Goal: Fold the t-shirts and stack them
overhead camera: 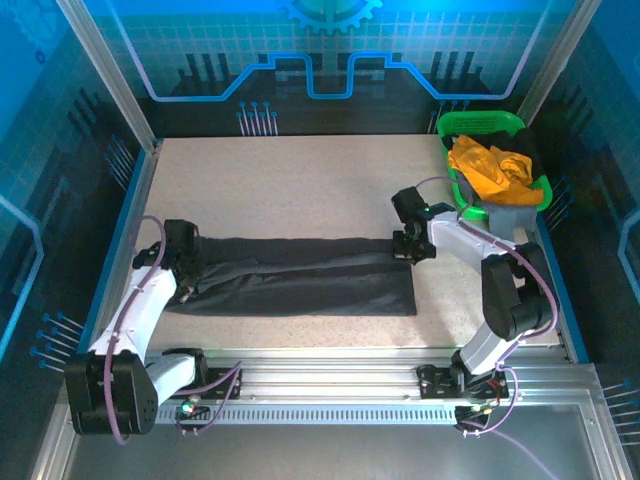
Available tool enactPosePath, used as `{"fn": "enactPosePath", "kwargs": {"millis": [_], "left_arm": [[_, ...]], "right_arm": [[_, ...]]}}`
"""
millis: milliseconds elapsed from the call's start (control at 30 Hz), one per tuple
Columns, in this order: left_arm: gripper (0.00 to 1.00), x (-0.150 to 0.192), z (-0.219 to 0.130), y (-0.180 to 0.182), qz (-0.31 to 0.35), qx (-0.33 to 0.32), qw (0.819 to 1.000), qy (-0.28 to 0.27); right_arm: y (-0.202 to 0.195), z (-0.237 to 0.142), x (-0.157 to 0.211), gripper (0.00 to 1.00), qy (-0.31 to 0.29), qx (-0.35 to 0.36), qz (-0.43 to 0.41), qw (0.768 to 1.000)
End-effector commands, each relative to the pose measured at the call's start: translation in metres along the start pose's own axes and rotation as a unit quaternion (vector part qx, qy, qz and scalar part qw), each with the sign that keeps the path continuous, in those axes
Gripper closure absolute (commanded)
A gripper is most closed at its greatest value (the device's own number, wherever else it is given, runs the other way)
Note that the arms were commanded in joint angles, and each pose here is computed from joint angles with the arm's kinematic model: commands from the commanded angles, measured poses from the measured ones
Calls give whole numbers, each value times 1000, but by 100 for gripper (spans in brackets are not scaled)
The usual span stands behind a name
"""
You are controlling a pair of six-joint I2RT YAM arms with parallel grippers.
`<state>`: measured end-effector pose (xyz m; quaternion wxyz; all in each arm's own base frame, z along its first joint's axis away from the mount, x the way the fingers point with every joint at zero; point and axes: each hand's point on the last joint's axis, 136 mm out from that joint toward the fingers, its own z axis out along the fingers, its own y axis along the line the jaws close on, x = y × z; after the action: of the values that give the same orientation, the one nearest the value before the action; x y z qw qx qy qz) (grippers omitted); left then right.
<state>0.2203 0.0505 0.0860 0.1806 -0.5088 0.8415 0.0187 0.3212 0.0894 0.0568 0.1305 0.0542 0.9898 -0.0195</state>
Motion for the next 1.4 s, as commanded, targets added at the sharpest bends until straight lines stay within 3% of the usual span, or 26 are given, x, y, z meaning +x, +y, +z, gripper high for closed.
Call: {"fn": "enactPosePath", "kwargs": {"millis": [0, 67, 133, 233, 400, 600, 733, 867, 967, 1100, 1267, 1367], "left_arm": [[100, -6, -2, 11, 10, -29, 999, -16], [99, -7, -1, 13, 10, -34, 999, -18], [90, -6, 0, 14, 10, -39, 999, -16], [73, -7, -1, 18, 5, -51, 998, -19], [66, -19, -17, -2, 19, -28, 999, -40], [67, 2, -24, -89, 92, 89, 992, 4], [68, 42, -23, -155, 161, 170, 970, 60], [71, 102, -16, -202, 244, 205, 939, 131], [71, 142, -10, -223, 303, 201, 917, 164], [73, 182, 9, -228, 339, 168, 903, 202], [80, 198, 34, -195, 359, 68, 900, 237], [79, 207, 41, -185, 358, 47, 894, 265]], "right_arm": [[-12, -13, 4, 85, -14, 23, 14, 1000], [-17, -23, 1, 73, -34, 24, 24, 999], [-19, -29, -1, 68, -46, 17, 33, 998], [-14, -28, -4, 68, -36, 3, 45, 998], [10, -15, -10, 73, 9, -37, 60, 997], [27, 12, -9, 81, 77, -52, 67, 993], [26, 24, 14, 91, 129, -46, 60, 989], [18, 22, 42, 93, 147, -53, 60, 986], [9, 26, 59, 93, 160, -44, 57, 985], [-5, 36, 61, 93, 157, -22, 59, 986], [-6, 32, 42, 91, 151, -27, 64, 986], [-6, 31, 38, 86, 163, -22, 65, 984]]}}
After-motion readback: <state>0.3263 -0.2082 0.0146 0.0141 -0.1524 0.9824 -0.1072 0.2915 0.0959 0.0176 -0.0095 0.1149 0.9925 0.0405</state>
